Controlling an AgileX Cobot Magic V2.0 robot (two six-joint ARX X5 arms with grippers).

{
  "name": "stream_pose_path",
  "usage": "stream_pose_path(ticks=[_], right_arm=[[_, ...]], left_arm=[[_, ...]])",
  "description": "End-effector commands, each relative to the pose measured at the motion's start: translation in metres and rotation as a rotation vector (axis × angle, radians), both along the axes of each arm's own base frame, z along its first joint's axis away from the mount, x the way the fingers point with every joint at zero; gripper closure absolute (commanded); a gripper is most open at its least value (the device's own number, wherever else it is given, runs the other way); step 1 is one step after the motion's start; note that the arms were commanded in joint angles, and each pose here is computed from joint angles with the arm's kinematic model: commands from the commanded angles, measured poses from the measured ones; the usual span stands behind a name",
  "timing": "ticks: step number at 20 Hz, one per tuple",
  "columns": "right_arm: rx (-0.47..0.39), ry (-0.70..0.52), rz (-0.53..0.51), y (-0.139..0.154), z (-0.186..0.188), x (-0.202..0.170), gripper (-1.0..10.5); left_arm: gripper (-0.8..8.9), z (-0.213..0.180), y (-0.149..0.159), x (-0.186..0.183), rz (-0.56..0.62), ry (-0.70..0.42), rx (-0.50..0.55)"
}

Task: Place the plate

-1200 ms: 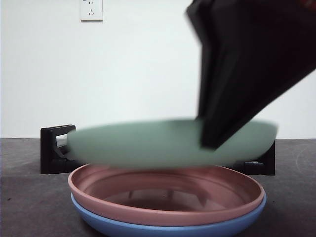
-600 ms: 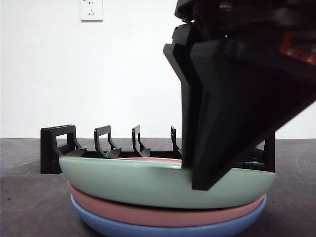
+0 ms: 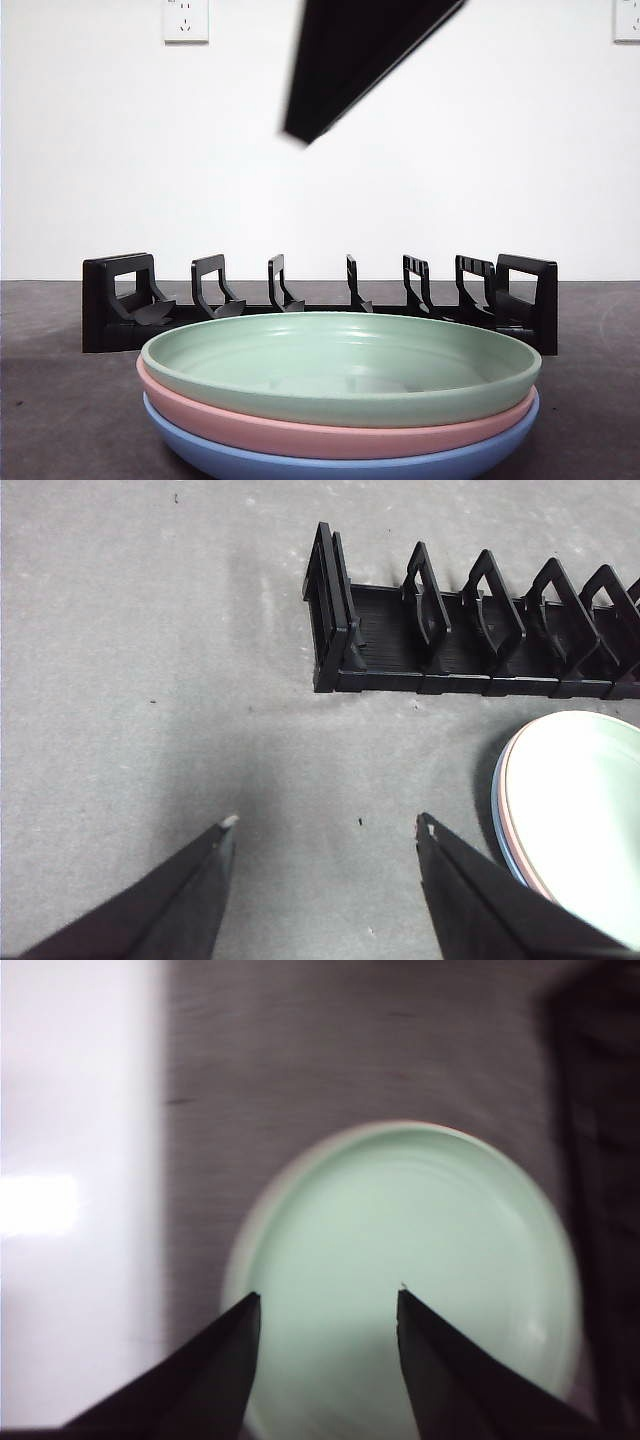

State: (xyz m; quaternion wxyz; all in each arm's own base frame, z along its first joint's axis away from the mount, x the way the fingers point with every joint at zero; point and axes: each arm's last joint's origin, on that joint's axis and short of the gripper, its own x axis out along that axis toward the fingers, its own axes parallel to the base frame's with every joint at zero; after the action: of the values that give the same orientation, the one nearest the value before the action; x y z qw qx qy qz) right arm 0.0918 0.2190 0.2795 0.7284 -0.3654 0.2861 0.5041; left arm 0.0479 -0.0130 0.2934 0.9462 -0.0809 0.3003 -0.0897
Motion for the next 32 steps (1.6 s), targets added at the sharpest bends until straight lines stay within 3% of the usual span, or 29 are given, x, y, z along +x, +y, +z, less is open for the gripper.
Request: stream_pose_path(ticks=[1, 8, 12, 13, 14, 15, 20, 27, 28, 32], right_arm=[[0.072, 0.017, -0.172, -0.017, 0.011, 0.021, 7.3], [0.188, -0.061, -0.676, -0.111, 0.033, 0.090, 7.3], [0.275, -0.064, -0.901, -0.154, 0.037, 0.111, 7.3], [0.278, -0.064, -0.924, -0.158, 0.037, 0.112, 7.9], [0.277, -0.059, -0.940, -0.162, 0.036, 0.113, 9.6], [0.286, -0.059, -0.958, -0.164, 0.037, 0.114, 9.3], [0.313, -0.015, -0.945, -0.163, 0.036, 0.112, 9.3], [0.341, -0.046, -0.940, -0.162, 0.039, 0.115, 9.3], [0.341, -0.046, -0.940, -0.162, 0.039, 0.115, 9.3], [0.344, -0.050, -0.939, -0.162, 0.039, 0.115, 9.3]], left_arm=[[5.33, 0.006, 0.000, -0.001, -0.001, -0.029, -0.003], [5.33, 0.011, -0.001, 0.005, 0.003, -0.079, -0.024], [5.33, 0.019, -0.007, 0.024, -0.004, -0.133, -0.026], [5.37, 0.020, -0.008, 0.029, -0.010, -0.143, -0.017], [6.68, 0.021, -0.009, 0.034, -0.017, -0.147, -0.010], [8.05, 0.020, -0.010, 0.036, -0.027, -0.135, -0.006], [7.89, 0.018, -0.011, 0.039, -0.028, -0.116, 0.014], [7.89, 0.018, -0.010, 0.037, -0.031, -0.124, 0.017], [7.89, 0.017, -0.009, 0.034, -0.085, -0.184, 0.130], [7.89, -0.053, -0.003, 0.038, 0.007, -0.460, 0.139]])
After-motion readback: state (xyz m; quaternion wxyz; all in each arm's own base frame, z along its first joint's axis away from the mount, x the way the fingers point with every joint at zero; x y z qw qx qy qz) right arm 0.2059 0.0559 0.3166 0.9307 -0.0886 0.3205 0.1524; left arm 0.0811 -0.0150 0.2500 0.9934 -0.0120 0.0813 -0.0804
